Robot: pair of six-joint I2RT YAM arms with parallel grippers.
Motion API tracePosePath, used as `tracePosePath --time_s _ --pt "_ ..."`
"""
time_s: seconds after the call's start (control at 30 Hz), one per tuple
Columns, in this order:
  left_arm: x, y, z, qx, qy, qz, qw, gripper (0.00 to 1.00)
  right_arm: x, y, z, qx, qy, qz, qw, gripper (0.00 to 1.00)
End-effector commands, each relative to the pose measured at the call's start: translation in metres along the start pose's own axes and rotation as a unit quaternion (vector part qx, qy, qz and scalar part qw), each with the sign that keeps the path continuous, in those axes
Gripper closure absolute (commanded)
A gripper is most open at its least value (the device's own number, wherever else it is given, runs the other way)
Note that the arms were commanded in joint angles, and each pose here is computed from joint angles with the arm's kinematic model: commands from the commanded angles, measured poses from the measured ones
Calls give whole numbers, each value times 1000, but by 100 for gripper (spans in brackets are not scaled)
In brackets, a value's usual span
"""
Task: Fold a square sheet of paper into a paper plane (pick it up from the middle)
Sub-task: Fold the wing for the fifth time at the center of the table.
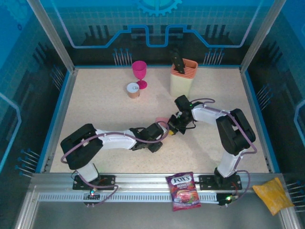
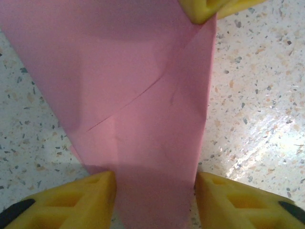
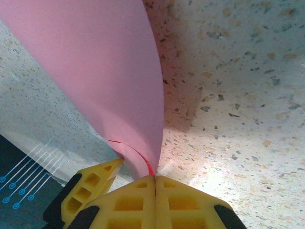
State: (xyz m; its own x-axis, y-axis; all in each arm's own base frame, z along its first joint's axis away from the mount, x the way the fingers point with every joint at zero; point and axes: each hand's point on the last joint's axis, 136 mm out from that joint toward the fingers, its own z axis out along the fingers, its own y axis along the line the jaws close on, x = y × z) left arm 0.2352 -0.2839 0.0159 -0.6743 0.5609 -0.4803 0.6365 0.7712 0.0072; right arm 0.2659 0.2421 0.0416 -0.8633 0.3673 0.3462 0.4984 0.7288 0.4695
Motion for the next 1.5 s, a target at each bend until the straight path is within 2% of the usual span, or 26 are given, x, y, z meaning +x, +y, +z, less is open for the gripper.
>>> tracePosePath --time_s 0.0,0.47,0.5,0.53,0.57,0.6,0.67,0.87,1.0,1.23,1.47 --pt "-11 -3 0 -2 -13 4 1000 54 16 -3 -1 6 18 5 1000 100" --pt "-4 -8 -2 23 -5 -11 1000 93 17 -4 -2 7 15 3 1000 100" --pt "-3 -9 -2 27 -3 -13 1000 97 17 -3 -4 6 14 1 1000 99" --pt "-4 -10 -3 31 -3 -16 999 100 17 -2 -4 5 13 -1 1000 92" --pt "-1 -10 -2 35 1 -20 999 100 17 0 -7 3 11 -5 1000 83" --pt "0 -11 -2 39 2 -23 999 100 16 1 -11 1 7 -10 1000 79" --pt "2 -12 -2 51 5 -32 998 100 14 2 -23 6 -7 -20 1000 76" --pt "12 -13 0 65 19 -40 997 100 -5 -8 -64 -6 -55 -20 998 79" --pt "15 -12 0 63 17 -31 997 100 -20 5 -74 -29 -51 -47 997 88" --pt "14 -13 -9 81 -52 9 995 100 -23 41 -49 -38 0 -128 991 99" --pt "18 -19 -10 106 -61 35 992 100 -17 61 -10 -31 47 -162 985 100"
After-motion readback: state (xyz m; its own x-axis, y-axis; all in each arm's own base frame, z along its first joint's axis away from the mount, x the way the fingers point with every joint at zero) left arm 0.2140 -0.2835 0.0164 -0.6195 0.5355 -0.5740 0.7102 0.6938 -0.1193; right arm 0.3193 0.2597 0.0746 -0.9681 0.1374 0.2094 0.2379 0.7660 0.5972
